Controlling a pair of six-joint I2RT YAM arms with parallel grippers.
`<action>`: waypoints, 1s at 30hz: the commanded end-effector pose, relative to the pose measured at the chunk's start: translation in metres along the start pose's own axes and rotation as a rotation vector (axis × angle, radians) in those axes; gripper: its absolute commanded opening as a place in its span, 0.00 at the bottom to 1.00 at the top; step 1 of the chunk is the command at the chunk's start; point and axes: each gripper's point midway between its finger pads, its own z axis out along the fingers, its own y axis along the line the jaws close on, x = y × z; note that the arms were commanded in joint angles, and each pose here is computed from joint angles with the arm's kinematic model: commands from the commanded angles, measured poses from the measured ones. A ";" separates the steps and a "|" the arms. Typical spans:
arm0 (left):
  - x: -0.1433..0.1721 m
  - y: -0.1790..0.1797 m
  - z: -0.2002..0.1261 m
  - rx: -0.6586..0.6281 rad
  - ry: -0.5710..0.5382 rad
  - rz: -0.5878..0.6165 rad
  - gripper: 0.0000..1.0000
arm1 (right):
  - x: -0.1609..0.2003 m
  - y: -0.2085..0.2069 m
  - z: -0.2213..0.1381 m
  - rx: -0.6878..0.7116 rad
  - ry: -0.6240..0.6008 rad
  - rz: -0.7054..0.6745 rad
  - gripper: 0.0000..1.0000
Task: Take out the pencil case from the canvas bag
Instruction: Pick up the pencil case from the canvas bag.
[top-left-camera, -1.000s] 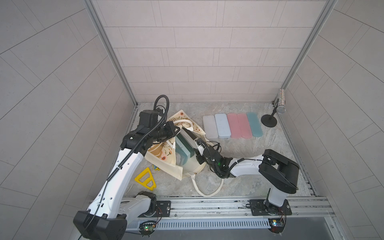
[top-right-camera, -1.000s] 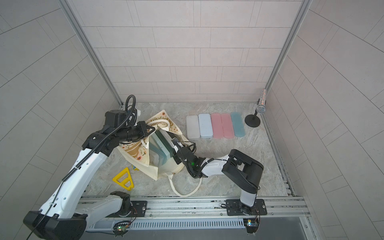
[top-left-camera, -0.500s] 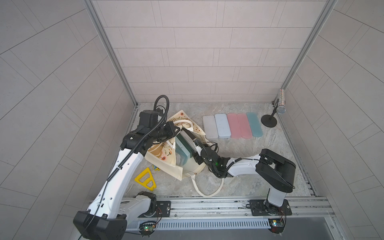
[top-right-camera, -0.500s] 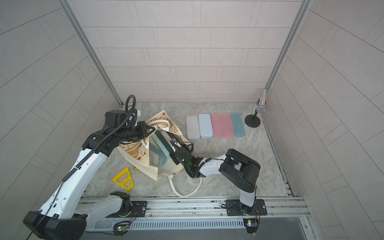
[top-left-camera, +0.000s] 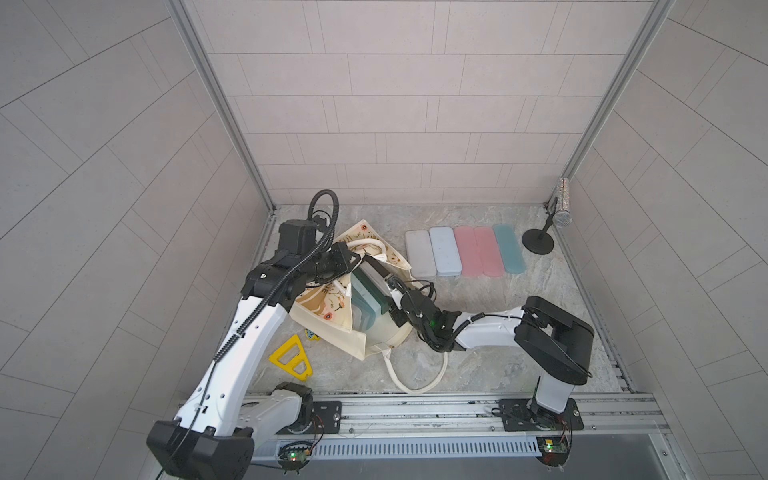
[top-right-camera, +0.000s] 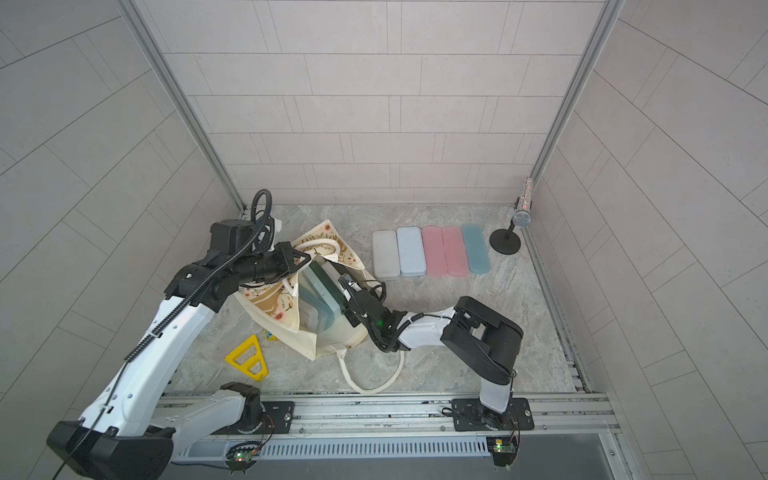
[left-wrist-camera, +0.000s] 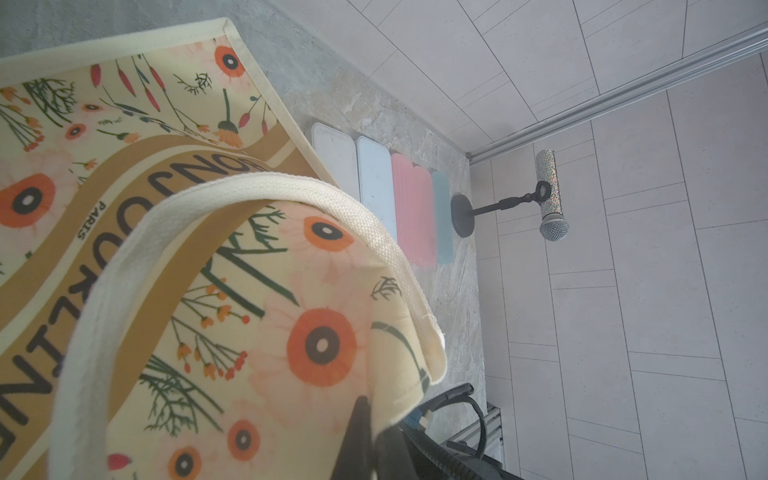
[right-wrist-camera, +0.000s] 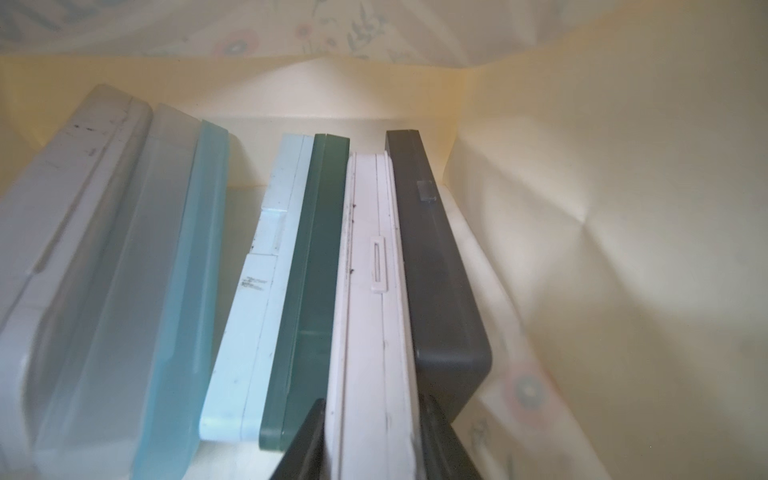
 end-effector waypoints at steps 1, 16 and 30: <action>-0.019 -0.021 -0.004 0.065 -0.065 0.063 0.00 | -0.009 -0.007 -0.024 0.025 0.001 -0.035 0.30; -0.050 -0.004 0.012 -0.067 -0.112 0.146 0.00 | -0.027 -0.023 -0.125 -0.103 -0.056 0.109 0.20; -0.052 0.012 -0.032 -0.205 -0.173 0.313 0.00 | 0.003 -0.126 -0.196 0.304 -0.022 0.153 0.19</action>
